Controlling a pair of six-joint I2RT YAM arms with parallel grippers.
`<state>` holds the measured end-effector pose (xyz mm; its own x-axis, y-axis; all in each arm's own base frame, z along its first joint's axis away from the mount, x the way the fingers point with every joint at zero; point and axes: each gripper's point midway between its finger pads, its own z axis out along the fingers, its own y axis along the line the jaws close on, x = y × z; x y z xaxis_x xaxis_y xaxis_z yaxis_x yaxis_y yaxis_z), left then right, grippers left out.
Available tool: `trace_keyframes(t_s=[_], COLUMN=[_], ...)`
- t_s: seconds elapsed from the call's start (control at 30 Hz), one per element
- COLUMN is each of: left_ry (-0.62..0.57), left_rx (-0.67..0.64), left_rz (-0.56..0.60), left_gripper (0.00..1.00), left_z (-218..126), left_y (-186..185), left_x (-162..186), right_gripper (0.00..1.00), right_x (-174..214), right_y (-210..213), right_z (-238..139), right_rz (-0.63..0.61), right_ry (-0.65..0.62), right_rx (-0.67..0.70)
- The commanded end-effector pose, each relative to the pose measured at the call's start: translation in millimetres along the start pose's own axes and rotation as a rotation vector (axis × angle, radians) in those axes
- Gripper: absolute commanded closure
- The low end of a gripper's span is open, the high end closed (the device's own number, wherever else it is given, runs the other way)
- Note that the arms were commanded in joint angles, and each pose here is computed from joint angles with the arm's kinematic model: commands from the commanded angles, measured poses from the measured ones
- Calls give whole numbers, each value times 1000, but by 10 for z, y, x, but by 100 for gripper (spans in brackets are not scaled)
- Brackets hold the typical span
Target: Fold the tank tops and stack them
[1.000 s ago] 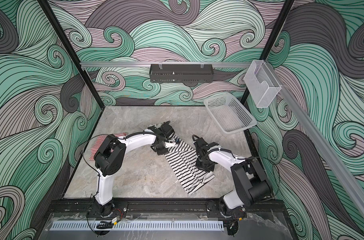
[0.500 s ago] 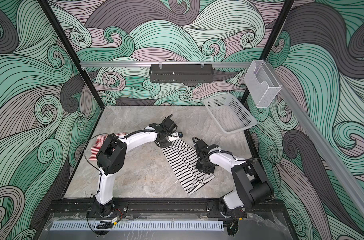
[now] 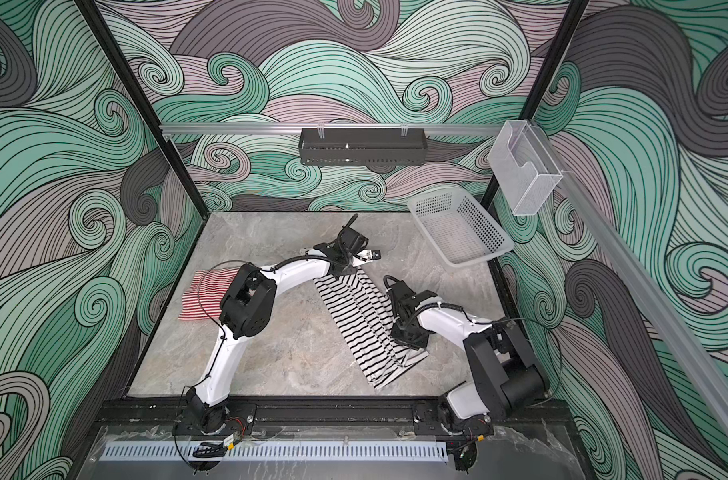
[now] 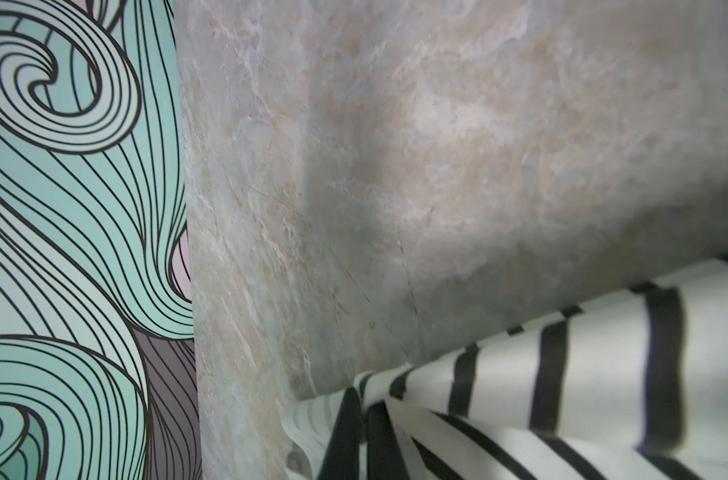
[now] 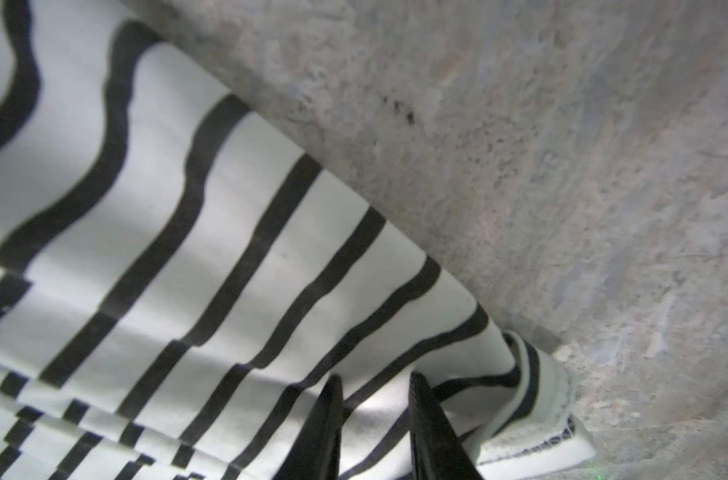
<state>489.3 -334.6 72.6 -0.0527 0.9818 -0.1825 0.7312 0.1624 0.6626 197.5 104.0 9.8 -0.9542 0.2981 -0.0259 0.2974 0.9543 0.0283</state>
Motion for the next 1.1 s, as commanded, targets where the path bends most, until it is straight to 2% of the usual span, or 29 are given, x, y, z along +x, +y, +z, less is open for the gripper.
trace_keyframes(t_s=[0.0, 0.13, 0.4, 0.67, 0.9, 1.07], left_ry=[-63, -130, -198, -172, -187, -239], left_rx=[-139, -186, -260, -358, -438, -525], left_rz=[-4, -14, 48, 101, 73, 33], left_gripper=[100, 100, 100, 100, 100, 100], left_z=[-10, -34, -9, 232, 355, 310], left_y=[364, 475, 493, 547, 661, 835], left_x=[-246, -434, -719, -797, -906, -1031], right_gripper=[70, 70, 71, 70, 70, 70], right_x=[182, 197, 232, 240, 261, 275], right_y=[-132, -147, -157, -138, -147, -158], right_z=[109, 121, 165, 164, 180, 185], right_rz=[26, 26, 36, 38, 42, 46], right_ry=[61, 64, 73, 69, 73, 72], right_rx=[45, 51, 46, 31, 33, 34])
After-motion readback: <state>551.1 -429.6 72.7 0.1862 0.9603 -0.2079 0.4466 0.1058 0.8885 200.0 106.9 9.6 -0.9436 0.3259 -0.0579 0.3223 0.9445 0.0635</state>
